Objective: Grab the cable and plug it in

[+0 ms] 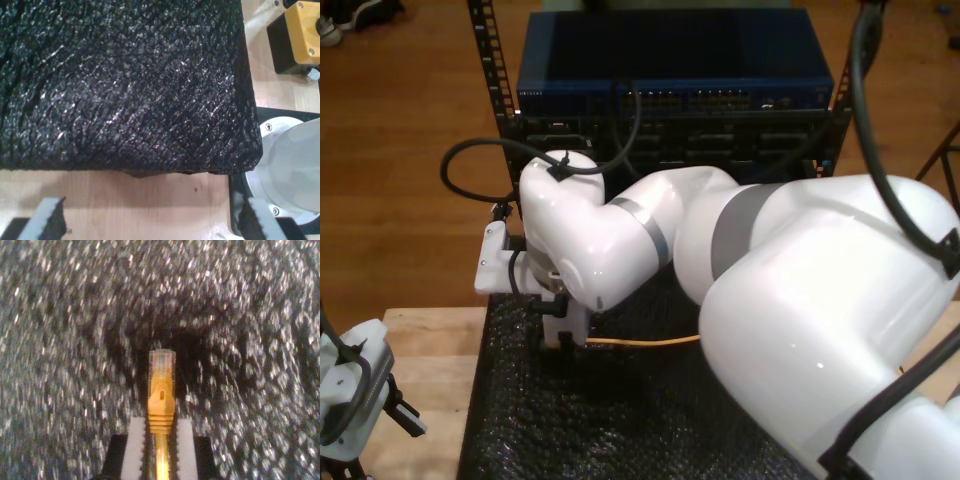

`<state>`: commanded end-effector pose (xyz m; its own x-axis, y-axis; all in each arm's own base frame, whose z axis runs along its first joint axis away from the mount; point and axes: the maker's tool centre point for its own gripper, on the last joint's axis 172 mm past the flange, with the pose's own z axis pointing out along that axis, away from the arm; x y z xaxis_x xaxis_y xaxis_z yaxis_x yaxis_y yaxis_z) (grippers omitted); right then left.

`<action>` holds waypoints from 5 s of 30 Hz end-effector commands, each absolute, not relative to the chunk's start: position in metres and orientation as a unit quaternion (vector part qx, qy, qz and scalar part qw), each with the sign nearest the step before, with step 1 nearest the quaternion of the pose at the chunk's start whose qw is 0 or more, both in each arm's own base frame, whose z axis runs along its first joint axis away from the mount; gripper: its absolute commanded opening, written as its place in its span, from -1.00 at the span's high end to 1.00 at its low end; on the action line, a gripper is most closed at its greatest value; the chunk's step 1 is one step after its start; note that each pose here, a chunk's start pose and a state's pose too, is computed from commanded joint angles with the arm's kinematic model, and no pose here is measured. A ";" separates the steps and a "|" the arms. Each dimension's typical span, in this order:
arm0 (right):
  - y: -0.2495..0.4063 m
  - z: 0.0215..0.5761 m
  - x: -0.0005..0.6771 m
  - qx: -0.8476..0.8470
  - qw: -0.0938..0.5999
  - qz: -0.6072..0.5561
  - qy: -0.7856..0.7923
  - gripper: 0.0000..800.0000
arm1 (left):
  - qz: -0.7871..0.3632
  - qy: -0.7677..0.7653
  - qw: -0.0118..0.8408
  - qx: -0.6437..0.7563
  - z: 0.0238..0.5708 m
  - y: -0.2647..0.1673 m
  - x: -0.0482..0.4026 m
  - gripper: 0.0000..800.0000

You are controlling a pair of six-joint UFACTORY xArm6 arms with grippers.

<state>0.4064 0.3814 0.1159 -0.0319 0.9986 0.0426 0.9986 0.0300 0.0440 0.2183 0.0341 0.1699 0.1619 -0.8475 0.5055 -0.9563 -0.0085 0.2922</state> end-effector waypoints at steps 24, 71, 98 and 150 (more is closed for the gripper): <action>0.288 0.198 0.414 0.721 -0.120 0.037 0.682 0.99 | 0.203 -0.617 0.371 0.663 0.226 -0.077 0.278 -1.00; 0.265 0.293 0.365 0.722 -0.273 0.117 0.625 0.98 | 0.314 -0.579 0.473 0.585 0.301 -0.208 0.357 -0.92; 0.264 0.294 0.366 0.723 -0.271 0.118 0.625 0.98 | 0.307 -0.568 0.478 0.596 0.301 -0.208 0.358 0.13; 0.258 0.297 0.372 0.730 -0.276 0.125 0.612 0.98 | 0.327 -0.546 0.487 0.598 0.310 -0.212 0.368 0.35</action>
<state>0.3716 0.2585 0.2967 0.2195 0.8246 0.5213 0.9632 -0.0981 -0.2504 0.3681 -0.2117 0.3098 0.1889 -0.3338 0.9235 -0.9719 0.0713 0.2245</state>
